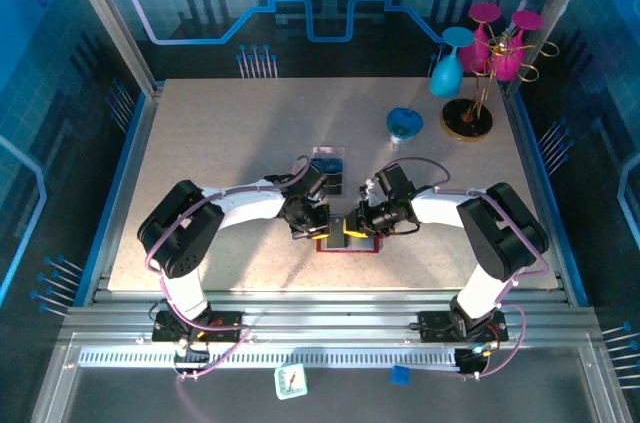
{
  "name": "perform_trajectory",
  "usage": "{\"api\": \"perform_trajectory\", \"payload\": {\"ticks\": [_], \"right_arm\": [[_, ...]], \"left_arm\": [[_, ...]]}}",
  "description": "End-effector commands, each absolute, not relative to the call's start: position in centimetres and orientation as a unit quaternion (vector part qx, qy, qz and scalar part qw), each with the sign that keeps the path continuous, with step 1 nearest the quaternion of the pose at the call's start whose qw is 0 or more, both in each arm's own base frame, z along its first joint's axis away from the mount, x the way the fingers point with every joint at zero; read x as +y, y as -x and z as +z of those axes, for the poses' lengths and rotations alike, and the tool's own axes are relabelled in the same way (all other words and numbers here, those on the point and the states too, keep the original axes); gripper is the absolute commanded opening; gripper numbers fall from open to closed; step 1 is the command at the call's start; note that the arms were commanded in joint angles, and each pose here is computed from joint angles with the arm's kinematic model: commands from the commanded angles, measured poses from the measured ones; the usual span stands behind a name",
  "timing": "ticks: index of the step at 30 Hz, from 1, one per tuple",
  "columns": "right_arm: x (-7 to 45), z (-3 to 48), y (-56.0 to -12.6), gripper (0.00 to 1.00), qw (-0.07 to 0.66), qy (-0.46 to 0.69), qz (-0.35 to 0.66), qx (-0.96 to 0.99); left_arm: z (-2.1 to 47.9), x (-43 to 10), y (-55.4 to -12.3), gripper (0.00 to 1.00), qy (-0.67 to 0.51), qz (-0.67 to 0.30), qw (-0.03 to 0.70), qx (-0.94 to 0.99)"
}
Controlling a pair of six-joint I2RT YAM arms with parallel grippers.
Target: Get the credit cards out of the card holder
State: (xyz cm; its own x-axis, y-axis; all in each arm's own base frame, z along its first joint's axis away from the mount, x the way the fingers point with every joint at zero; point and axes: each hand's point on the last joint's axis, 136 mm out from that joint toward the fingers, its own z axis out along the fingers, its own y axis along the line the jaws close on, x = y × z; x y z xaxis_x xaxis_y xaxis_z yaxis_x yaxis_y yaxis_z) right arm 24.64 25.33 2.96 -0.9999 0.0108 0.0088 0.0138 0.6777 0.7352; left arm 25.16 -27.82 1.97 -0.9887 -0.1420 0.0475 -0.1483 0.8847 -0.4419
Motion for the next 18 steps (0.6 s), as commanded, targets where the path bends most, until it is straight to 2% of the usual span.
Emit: {"api": "perform_trajectory", "payload": {"ticks": [1, 11, 18], "right_arm": [[25.3, 3.7, -24.7, 0.17, -0.001, 0.009, -0.416, -0.909], [24.7, 3.6, -24.7, 0.10, -0.007, 0.013, -0.411, -0.912], [23.9, 3.6, -24.7, 0.08, -0.007, 0.013, -0.403, -0.915]], "left_arm": [[-0.5, -26.5, -23.3, 0.00, -0.068, 0.184, 0.042, -0.980], [-0.6, -26.5, -23.4, 0.00, -0.069, 0.182, 0.040, -0.980], [-0.5, -26.4, -23.4, 0.00, -0.068, 0.181, 0.040, -0.980]]}}
